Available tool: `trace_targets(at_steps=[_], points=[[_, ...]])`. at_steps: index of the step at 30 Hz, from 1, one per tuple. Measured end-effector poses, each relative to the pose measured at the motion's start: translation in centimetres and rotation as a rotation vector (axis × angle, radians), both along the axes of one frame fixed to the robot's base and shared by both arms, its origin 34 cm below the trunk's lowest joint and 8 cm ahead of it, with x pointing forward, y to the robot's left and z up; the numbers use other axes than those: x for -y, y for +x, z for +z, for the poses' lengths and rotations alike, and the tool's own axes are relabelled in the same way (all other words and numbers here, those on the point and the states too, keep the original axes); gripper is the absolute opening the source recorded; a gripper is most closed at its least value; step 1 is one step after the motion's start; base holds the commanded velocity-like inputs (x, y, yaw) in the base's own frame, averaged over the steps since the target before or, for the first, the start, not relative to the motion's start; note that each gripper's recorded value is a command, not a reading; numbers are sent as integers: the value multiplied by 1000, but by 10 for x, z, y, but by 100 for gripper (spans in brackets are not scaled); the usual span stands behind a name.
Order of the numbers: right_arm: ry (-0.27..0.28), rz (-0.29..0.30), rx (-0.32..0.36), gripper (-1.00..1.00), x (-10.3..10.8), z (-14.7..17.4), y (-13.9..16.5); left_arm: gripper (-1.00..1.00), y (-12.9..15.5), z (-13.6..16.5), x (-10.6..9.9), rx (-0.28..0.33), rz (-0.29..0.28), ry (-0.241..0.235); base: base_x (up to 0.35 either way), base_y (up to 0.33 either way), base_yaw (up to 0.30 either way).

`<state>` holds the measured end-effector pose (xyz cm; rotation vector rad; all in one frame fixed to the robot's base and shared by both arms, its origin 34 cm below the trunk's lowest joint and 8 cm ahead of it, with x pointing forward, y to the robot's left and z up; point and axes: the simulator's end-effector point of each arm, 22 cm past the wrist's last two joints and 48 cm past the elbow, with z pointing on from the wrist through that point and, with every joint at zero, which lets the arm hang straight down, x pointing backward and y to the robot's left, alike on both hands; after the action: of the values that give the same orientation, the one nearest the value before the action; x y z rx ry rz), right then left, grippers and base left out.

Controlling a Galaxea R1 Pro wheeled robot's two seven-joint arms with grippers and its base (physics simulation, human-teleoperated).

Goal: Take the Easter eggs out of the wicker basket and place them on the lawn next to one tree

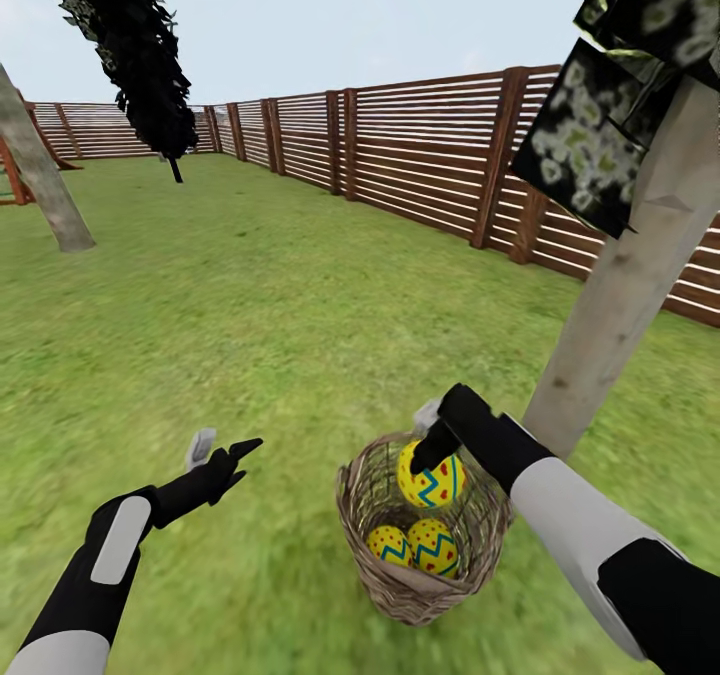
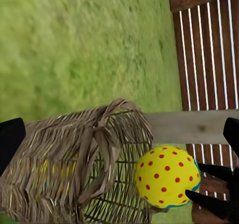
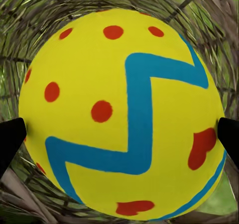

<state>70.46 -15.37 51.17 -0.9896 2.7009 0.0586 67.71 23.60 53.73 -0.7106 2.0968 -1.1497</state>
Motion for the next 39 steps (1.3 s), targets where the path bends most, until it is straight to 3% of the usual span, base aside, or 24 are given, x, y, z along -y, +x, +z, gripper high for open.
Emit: trace_targets(at_steps=[8,12,23,27,33,39], points=[[74,24,2,-100,2,42,6,100,4,17,-1,-1,1,1,0,0,0],[60,2,17,-100,26,55,13,100,6,25,-1,-2,1,0,0,0,0],[45,-16,44,-100,53,88,24,100,9,43,-2,-16,4,-4,0,0,0],[102,-5,-18,-100,63,100,12,100,10,51,-2,-17,4,-4,0,0,0],[86,-30,-28,-100,89,111,13,100,14,62,-4,-13,18,2,0,0,0],[73,-42,-32,-100,102,122,14,100,17,73,-6,-11,25,4,0,0,0]])
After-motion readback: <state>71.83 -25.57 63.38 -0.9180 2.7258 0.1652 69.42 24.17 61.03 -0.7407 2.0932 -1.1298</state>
